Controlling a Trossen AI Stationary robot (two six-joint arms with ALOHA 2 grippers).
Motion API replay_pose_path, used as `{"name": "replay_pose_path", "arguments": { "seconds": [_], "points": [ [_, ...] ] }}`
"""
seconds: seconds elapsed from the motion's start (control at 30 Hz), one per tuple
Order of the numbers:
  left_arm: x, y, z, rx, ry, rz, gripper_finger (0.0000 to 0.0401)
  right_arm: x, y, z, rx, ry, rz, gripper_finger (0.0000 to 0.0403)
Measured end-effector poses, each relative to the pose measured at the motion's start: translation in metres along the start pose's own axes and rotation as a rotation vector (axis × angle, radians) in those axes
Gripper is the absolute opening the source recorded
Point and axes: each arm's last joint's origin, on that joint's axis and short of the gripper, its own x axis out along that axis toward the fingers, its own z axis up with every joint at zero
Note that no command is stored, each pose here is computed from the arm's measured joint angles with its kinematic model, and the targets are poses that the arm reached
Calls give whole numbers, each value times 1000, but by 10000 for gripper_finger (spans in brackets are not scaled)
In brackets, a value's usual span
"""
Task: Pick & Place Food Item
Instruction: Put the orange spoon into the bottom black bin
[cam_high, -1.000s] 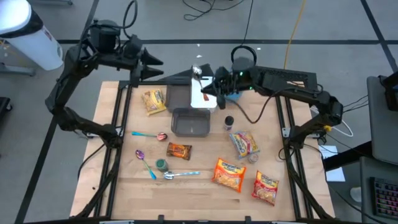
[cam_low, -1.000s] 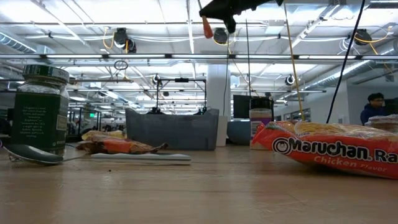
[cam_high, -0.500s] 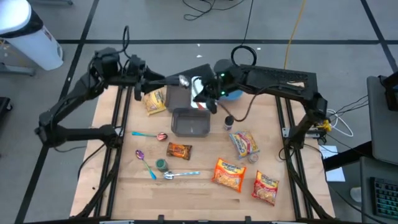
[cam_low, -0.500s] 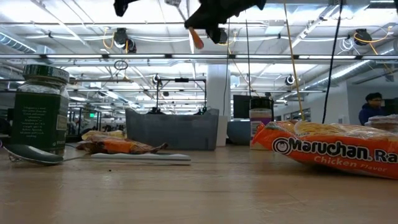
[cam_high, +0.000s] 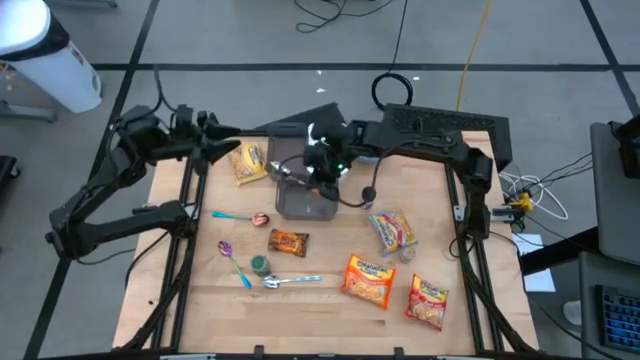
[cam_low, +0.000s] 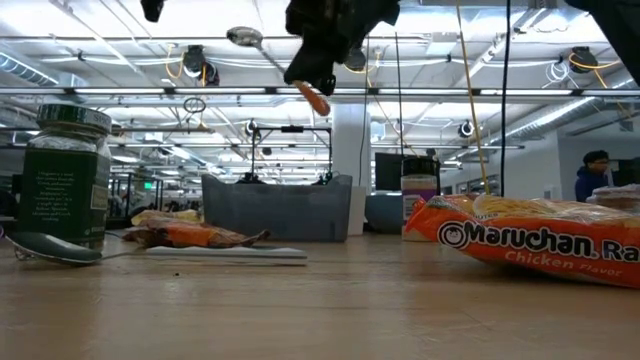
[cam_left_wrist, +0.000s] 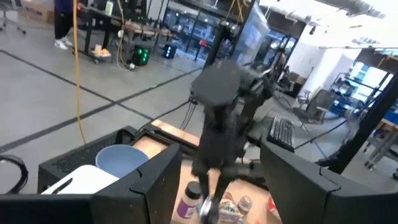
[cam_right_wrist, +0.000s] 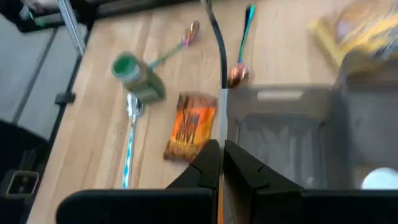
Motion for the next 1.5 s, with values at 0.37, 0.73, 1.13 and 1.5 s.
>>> {"name": "replay_pose_path", "arguments": {
  "seconds": [0.37,0.73,1.13,1.5],
  "points": [
    [3,2,-1,-37,18,-13,230,48,-15,-19,-30,148,-77,0],
    [14,9,-5,-72,69,-24,230,73,-27,-35,-76,265,-116,0],
    [17,11,-8,-78,98,-13,230,82,-31,-45,-86,329,-125,0],
    [17,12,-8,-68,97,-5,230,103,-37,-58,-64,392,-108,0]
  ]
}}
